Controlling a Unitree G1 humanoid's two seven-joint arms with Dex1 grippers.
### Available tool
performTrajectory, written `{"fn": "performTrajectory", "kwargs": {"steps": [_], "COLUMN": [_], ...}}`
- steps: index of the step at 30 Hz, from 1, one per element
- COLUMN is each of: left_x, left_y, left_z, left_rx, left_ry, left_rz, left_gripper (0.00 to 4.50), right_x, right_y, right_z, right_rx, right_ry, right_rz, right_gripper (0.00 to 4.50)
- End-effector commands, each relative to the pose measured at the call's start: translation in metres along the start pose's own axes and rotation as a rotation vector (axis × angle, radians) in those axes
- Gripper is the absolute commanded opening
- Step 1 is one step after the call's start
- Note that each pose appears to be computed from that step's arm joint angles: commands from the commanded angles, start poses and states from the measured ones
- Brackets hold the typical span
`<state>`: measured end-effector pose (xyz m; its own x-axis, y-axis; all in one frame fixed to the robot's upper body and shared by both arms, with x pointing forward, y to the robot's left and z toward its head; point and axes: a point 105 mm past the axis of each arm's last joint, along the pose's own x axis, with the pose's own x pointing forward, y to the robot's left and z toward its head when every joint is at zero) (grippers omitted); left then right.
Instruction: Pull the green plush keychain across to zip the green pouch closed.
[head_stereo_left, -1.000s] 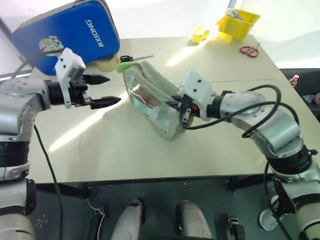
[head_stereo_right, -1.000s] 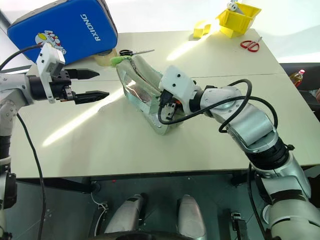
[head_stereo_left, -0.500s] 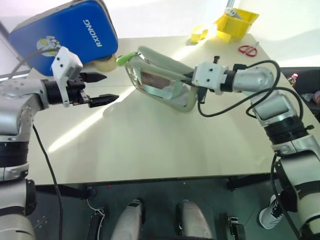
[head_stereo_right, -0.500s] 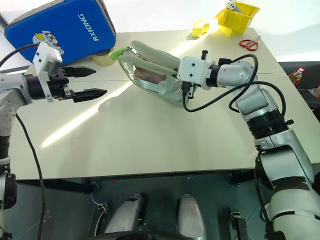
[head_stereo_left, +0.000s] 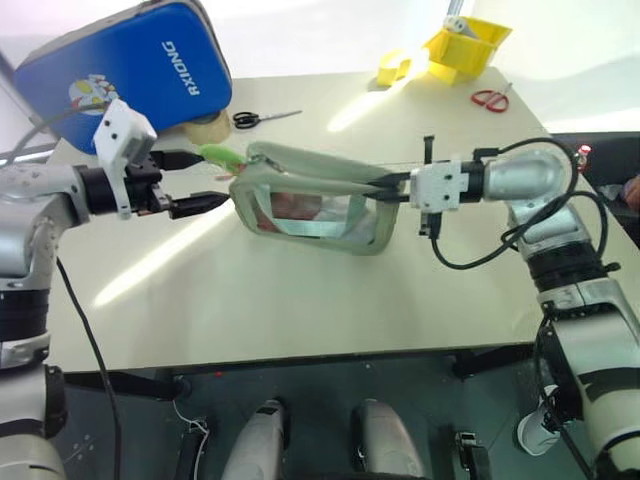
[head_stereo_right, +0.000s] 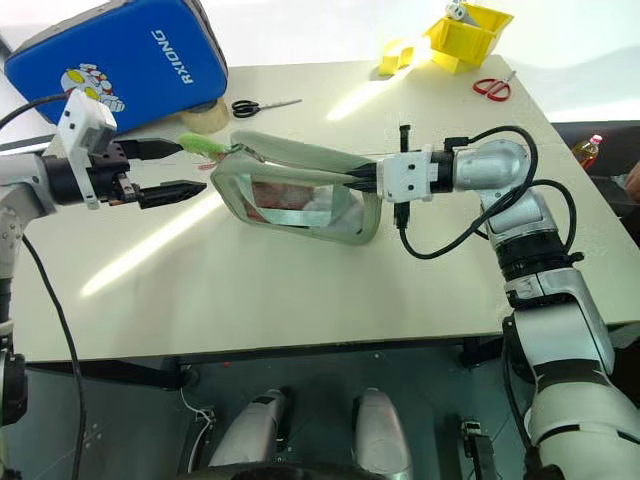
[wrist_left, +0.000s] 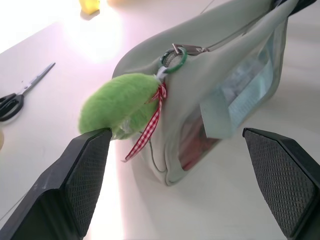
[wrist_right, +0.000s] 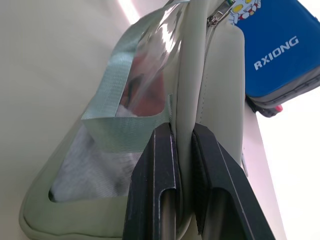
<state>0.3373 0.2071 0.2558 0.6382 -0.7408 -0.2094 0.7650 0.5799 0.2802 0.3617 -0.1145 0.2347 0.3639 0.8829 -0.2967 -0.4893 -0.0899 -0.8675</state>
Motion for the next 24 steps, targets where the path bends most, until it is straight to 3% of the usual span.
{"fn": "performTrajectory", "kwargs": {"steps": [1,7,10,17,24], "left_x": [-0.008,-0.004,-0.005,-0.013,-0.024], "left_y": [0.001,0.001,0.002,0.008,0.012], "left_z": [0.017,0.019,0.018,0.019,0.015], "left_rx": [0.046,0.044,0.042,0.042,0.024], "left_ry": [-0.031,-0.038,-0.036,-0.027,-0.021], "left_rz": [0.015,0.011,0.013,0.037,0.078], "left_gripper": [4.50,4.50,4.50,4.50,4.50], "right_x": [-0.002,-0.003,-0.005,-0.019,-0.047], "right_y": [-0.002,-0.017,-0.021,-0.033,-0.034], "right_z": [-0.001,-0.008,-0.006,0.007,0.020], "right_rx": [-0.078,0.007,0.039,0.123,0.350], "right_ry": [0.010,0.008,-0.005,-0.018,-0.015], "right_rz": [0.015,-0.061,-0.088,-0.123,-0.285], "right_gripper": [0.04,0.04,1.15,4.47,4.47]}}
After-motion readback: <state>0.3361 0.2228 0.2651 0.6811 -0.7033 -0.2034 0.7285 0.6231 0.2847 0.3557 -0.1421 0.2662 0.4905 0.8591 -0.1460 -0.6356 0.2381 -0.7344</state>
